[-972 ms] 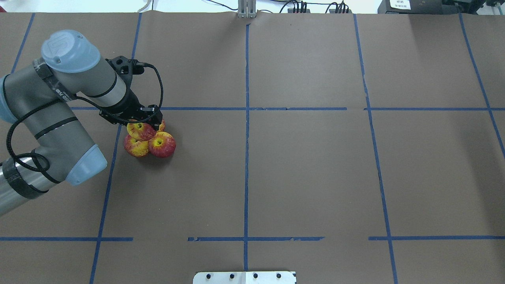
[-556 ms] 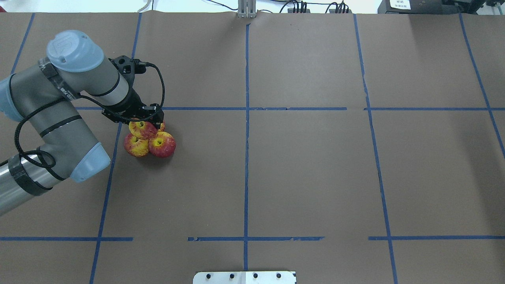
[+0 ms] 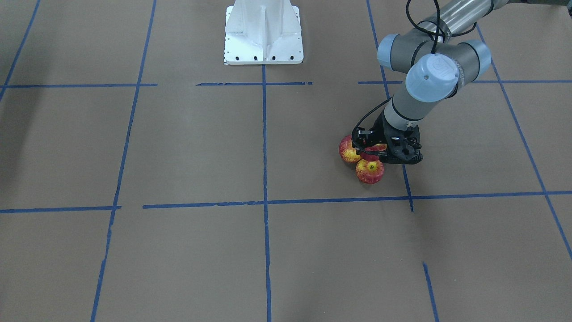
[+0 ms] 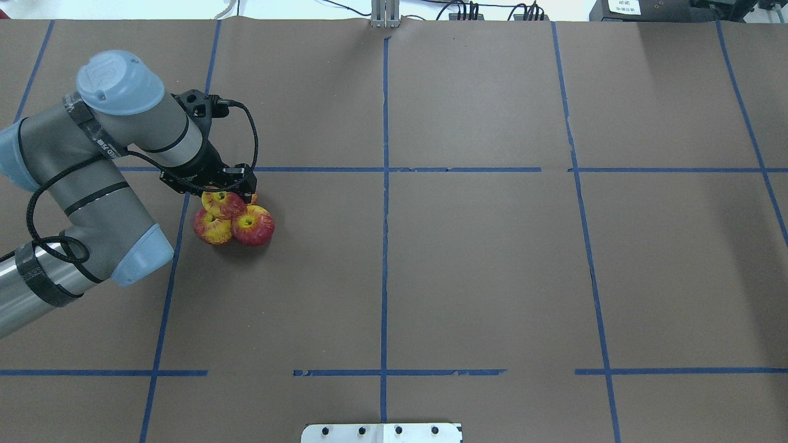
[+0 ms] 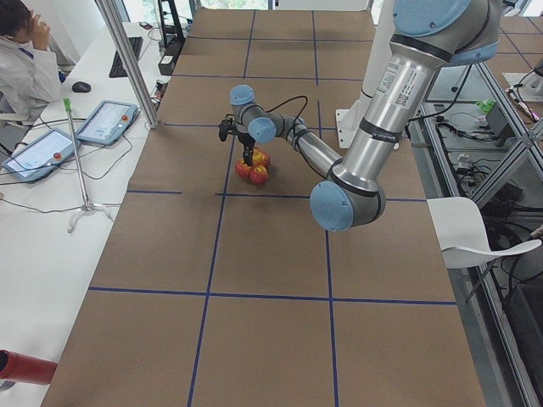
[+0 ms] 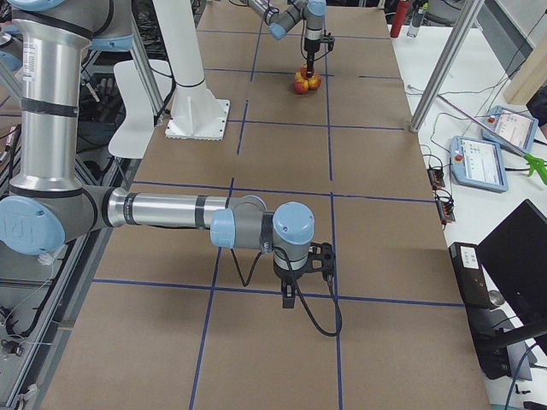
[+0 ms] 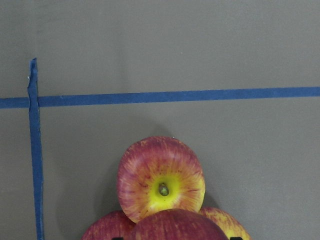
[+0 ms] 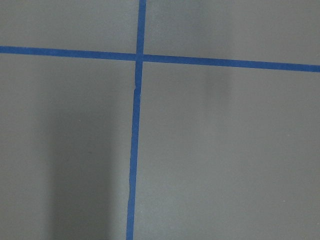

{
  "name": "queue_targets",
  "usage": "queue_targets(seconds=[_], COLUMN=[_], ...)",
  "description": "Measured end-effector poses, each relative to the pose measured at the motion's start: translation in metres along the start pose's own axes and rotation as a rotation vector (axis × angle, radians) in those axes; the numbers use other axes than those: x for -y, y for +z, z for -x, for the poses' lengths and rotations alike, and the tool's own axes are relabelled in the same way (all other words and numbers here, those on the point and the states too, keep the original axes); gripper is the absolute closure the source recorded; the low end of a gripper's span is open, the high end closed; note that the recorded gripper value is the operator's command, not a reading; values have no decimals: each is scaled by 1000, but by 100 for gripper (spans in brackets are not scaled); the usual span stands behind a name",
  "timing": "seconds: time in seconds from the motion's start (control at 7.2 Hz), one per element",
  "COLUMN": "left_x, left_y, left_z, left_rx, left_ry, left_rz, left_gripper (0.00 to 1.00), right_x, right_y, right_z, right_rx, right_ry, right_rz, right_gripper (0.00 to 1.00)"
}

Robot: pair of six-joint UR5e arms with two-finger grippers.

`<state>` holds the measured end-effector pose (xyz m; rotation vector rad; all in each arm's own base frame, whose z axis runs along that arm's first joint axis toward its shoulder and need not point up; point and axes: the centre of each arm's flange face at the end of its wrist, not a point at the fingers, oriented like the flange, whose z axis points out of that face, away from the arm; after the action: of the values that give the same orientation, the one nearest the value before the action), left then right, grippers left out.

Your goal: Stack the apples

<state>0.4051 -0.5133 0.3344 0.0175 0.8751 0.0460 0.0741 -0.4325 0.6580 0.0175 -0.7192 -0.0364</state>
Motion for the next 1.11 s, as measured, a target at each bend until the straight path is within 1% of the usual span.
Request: queue_targets(seconds=[0.56, 0.69, 0.83, 0.97, 1.11], left_x=[-4, -2, 3, 7, 6], left_y=[-10, -23, -45, -71, -94], left_z=[0, 2, 12, 30, 60], left_rx=[-9, -18, -29, -34, -25], left_ry=[0, -1, -2, 17, 67], left_rz=[-13, -30, -66, -106, -142], left_gripper=[0, 0, 0, 0, 0], right_x=[0, 0, 0, 0, 0], right_y=[0, 0, 0, 0, 0], right_z=[0, 0, 0, 0, 0], right_rx=[0, 0, 0, 0, 0], right_ry=[-1, -1, -1, -1, -1], right_rz=[0, 0, 0, 0, 0], right_gripper=[0, 0, 0, 0, 0])
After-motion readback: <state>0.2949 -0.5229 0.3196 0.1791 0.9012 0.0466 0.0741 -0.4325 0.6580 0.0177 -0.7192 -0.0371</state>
